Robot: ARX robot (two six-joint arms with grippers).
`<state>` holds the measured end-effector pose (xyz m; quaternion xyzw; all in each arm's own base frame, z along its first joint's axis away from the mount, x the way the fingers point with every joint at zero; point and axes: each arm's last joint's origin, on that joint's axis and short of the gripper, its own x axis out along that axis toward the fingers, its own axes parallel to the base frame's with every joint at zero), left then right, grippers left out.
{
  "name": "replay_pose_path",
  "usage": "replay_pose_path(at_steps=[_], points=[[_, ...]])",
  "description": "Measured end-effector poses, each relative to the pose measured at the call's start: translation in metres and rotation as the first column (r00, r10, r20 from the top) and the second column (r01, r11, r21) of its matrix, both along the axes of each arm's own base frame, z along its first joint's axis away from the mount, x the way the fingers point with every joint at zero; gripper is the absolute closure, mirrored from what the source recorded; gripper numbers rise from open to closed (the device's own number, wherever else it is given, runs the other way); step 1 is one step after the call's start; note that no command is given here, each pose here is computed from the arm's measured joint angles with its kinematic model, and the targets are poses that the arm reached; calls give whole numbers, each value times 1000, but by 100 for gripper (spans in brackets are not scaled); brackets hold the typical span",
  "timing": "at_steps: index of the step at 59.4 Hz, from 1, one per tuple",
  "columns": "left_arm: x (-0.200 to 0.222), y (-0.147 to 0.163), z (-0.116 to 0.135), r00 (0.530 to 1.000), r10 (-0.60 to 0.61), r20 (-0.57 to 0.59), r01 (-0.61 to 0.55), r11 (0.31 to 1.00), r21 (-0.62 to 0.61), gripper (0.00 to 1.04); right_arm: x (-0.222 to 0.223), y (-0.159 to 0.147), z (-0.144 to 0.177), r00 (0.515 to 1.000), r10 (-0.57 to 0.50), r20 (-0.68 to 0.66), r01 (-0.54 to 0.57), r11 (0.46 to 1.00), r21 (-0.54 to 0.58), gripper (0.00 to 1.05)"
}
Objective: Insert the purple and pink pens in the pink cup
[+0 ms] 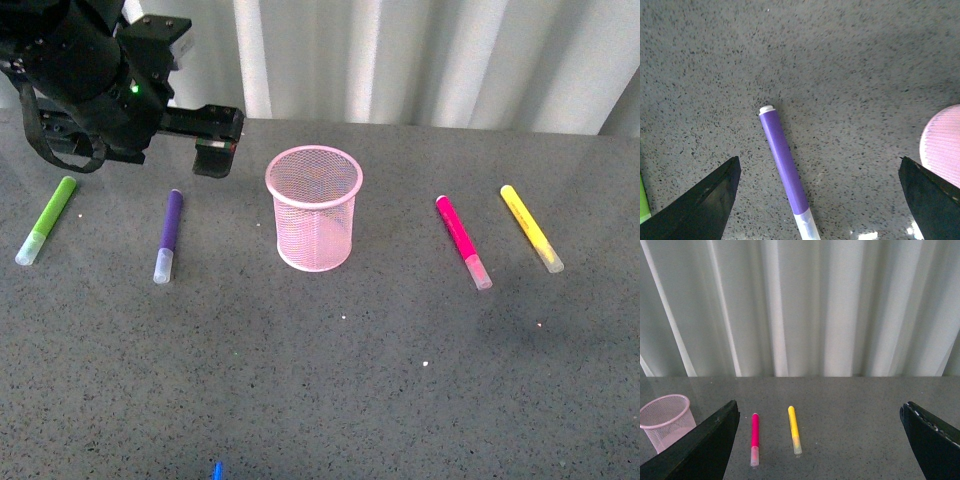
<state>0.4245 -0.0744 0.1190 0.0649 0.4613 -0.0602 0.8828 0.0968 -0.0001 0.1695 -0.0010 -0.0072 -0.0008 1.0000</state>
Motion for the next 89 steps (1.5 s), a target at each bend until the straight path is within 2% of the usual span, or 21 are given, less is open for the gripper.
replay_pose_path(at_steps=[10, 30, 42, 89], points=[[7, 7, -17, 999, 24, -43, -24, 1000, 6, 7, 0, 0, 0, 1000, 0, 0, 0, 1000, 0, 7], [27, 11, -26, 997, 58, -58, -59, 998, -7, 7, 0, 0, 0, 1000, 0, 0, 0, 1000, 0, 7], [34, 20, -41, 992, 91, -86, -90, 996, 18, 7, 0, 0, 0, 1000, 0, 0, 0, 1000, 0, 7], [37, 21, -60, 983, 113, -148, -112, 994, 21, 7, 0, 0, 0, 1000, 0, 0, 0, 1000, 0, 7]])
